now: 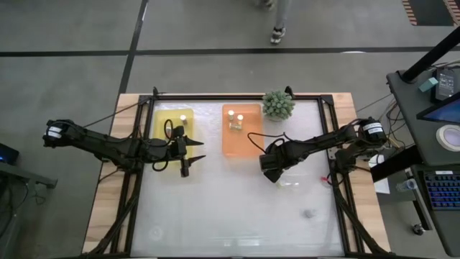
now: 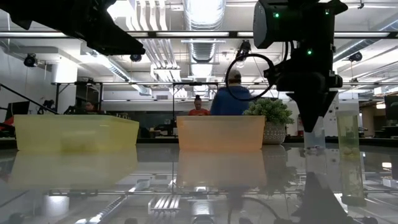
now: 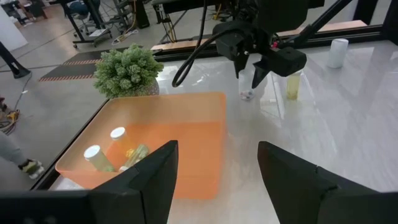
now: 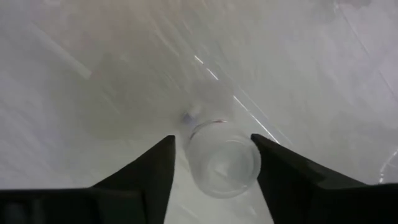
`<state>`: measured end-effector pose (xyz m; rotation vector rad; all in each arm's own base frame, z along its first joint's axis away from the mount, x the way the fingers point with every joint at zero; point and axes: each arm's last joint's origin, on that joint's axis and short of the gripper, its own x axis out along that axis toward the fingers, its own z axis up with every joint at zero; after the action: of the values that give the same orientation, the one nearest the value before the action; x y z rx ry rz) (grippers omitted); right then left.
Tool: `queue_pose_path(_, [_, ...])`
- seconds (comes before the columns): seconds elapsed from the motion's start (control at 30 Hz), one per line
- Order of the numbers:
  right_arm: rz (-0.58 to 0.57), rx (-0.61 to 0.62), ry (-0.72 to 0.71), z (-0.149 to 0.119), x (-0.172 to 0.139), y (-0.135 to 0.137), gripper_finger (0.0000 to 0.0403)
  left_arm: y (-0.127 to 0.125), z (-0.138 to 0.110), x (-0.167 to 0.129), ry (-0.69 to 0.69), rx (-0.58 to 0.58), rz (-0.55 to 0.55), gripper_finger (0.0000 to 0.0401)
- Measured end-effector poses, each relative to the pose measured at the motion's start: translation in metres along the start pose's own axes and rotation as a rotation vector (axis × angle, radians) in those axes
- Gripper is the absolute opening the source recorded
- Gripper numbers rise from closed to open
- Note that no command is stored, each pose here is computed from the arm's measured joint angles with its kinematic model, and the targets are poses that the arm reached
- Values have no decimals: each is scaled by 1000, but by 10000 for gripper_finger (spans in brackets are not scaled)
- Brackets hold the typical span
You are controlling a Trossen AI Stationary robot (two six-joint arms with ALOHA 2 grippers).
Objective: Pick and place medicine bottles into bin by pill shape (circle, oval)
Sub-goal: Put the transparent capsule bottle into the yellow bin
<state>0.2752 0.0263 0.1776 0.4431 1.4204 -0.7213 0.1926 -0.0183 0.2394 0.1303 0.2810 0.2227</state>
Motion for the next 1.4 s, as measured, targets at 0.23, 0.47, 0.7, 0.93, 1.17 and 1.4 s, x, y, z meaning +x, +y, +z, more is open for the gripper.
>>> queue_pose_path(0.23, [0, 1, -2, 0, -1, 0, 135, 0, 0, 0, 0, 0, 0, 206])
queue_pose_path(0.47, [8, 2, -7, 2, -4, 1, 143, 0, 0, 0, 0, 0, 0, 206])
queue_pose_path(0.7, [103, -57, -56, 4, -33, 4, 142, 0, 0, 0, 0, -4, -1, 206])
queue_pose_path(0.93, [367, -287, -290, 6, -72, 18, 139, 0, 0, 0, -1, -159, -3, 206])
queue_pose_path(1.17, [627, -575, -481, 13, -78, 38, 138, -14, -1, 7, -6, -305, -81, 206])
queue_pose_path(1.4, [622, -734, -610, 19, -72, 48, 139, -42, 0, 20, -68, -338, -185, 206])
